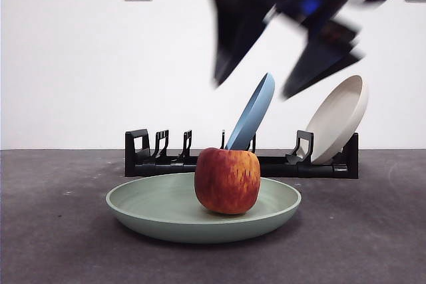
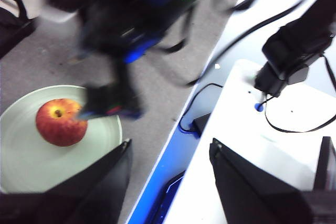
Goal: Take the green plate from the plate rack,put the plate on the table,take the apple from the table,put the apple in the plate
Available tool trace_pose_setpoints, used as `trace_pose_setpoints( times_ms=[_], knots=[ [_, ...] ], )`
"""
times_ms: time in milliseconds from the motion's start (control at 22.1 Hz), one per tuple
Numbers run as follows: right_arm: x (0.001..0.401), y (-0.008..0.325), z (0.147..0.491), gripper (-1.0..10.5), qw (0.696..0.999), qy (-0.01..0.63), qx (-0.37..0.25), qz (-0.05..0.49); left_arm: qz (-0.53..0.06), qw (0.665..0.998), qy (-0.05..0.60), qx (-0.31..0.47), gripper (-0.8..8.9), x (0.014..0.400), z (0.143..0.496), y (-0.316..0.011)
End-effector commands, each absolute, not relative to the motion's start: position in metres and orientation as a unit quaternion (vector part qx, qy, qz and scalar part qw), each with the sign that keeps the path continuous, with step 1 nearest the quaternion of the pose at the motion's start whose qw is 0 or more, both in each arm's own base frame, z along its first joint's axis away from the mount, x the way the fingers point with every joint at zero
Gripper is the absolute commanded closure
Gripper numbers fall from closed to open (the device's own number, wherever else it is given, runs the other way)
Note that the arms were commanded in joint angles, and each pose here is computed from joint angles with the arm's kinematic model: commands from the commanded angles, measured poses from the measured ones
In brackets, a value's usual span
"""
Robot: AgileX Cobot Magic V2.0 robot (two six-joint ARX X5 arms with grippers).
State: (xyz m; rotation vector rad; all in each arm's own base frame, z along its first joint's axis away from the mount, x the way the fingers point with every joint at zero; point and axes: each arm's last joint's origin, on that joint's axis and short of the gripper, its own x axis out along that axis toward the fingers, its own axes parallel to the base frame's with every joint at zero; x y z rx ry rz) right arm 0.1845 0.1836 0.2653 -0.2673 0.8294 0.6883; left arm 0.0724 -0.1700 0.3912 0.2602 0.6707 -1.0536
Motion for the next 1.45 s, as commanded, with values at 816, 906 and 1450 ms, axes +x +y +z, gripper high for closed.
trace_pose_setpoints(
  times_ms=[816, 906, 1450],
  knots=[
    [0.077, 0.084, 0.321, 7.6, 0.805, 0.444, -0.069, 0.388, -0.468, 0.788, 0.365, 0.165, 7.24, 0.069, 0.381, -0.161],
    [0.075, 0.083, 0.321, 9.7, 0.806, 0.441, -0.067, 0.39, -0.467, 0.787, 0.367, 0.166, 8.23, 0.069, 0.38, -0.16],
    [0.075, 0.083, 0.322, 9.5, 0.808, 0.446, -0.053, 0.381, -0.464, 0.789, 0.366, 0.168, 8.18, 0.069, 0.381, -0.16]
  ],
)
